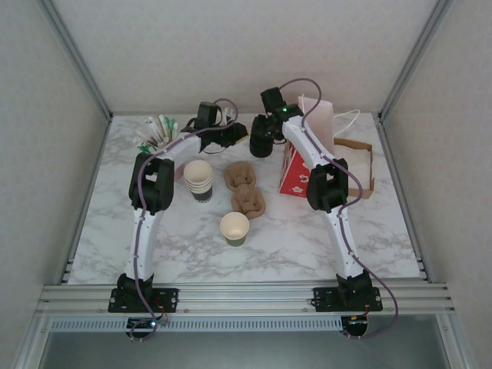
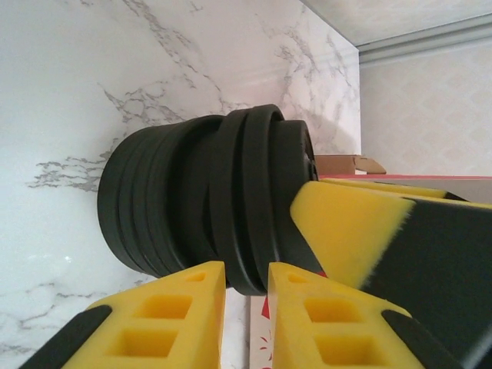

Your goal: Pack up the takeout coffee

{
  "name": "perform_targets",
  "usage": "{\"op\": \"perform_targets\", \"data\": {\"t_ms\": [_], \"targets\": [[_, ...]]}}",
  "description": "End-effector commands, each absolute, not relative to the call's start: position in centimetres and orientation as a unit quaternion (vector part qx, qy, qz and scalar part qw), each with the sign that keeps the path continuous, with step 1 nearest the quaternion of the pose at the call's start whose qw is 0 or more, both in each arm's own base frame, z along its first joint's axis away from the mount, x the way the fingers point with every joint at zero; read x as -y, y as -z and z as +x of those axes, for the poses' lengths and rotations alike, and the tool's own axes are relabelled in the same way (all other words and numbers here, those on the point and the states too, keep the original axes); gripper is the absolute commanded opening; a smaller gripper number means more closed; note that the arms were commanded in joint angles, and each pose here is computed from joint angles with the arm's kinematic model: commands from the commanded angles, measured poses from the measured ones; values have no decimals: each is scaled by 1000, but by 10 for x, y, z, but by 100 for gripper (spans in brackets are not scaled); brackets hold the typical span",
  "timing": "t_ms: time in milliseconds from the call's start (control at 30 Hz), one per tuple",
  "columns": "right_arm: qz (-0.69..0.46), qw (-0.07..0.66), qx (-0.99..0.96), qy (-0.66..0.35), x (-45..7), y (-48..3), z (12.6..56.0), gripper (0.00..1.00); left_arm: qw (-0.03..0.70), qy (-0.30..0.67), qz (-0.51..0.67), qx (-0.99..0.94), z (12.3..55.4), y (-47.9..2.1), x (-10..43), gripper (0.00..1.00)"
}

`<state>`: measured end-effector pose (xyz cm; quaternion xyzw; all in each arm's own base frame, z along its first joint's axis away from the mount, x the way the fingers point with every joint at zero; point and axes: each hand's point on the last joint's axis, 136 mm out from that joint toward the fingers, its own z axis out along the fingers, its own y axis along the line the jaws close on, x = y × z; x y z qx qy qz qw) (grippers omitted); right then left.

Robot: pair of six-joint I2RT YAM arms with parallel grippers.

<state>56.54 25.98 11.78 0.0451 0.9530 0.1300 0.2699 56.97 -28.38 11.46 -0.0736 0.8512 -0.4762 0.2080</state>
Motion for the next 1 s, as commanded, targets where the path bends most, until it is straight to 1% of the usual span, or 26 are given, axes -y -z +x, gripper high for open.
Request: {"op": "perform_targets", "data": {"t_ms": [0,300,967], "targets": [[49,282,-947,-144,-258,-142,564,61,206,487,-65,-846,574,-117,287,22],[49,280,-947,-146,-259,-141,564,61,203,493,-64,-844,577,-113,290,24],[48,281,-946,-153,-260,-143,565,59,187,490,-68,-849,579,-91,294,22]]}}
